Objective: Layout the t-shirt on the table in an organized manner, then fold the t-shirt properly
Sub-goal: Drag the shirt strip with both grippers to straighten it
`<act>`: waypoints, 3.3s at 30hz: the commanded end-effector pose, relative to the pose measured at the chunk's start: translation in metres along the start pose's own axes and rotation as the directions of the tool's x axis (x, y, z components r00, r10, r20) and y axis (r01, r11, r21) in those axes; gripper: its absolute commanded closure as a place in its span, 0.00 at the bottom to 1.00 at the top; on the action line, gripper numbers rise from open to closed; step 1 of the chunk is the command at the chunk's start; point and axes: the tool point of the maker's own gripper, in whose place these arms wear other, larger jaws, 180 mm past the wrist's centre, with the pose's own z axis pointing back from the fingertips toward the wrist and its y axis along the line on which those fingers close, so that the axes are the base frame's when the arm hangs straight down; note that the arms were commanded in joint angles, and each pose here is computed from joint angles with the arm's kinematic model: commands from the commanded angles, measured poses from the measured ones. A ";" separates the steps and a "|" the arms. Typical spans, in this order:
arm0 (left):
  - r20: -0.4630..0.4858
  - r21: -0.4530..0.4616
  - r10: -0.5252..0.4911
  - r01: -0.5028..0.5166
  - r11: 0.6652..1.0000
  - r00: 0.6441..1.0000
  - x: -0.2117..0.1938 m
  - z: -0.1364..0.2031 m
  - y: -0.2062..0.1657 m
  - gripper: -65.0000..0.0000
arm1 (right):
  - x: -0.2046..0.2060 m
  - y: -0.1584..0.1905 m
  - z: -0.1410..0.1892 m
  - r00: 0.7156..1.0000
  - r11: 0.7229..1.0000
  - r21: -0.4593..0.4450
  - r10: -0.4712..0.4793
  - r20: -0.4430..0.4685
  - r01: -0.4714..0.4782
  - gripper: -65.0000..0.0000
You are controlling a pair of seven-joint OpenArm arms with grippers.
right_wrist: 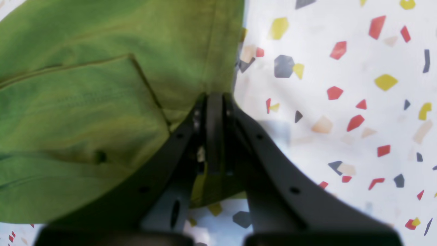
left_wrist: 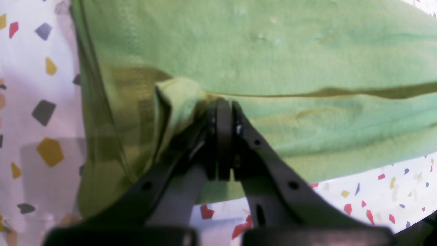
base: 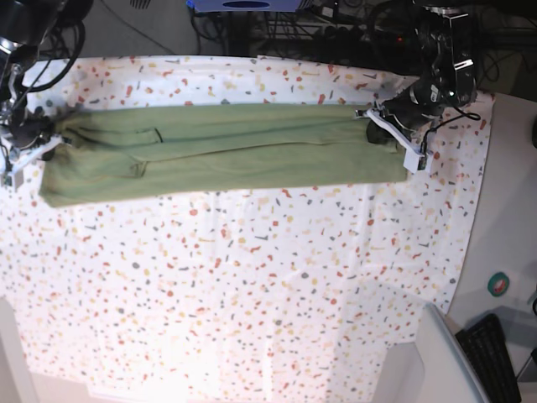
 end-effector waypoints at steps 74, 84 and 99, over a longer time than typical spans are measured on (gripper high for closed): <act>0.244 -0.013 0.061 -0.060 0.998 0.968 0.048 0.064 0.091 0.13 | 0.093 0.101 0.101 0.869 0.967 0.249 -0.166 0.466 0.051 1.00; 0.170 -0.083 0.081 -0.068 0.994 0.982 0.034 0.037 0.071 0.13 | 0.090 0.101 0.100 0.869 0.966 0.251 -0.178 0.461 0.064 1.00; 0.130 -0.041 0.083 -0.078 0.996 0.988 0.037 0.019 0.074 0.17 | 0.090 0.100 0.101 0.869 0.966 0.250 -0.176 0.462 0.063 1.00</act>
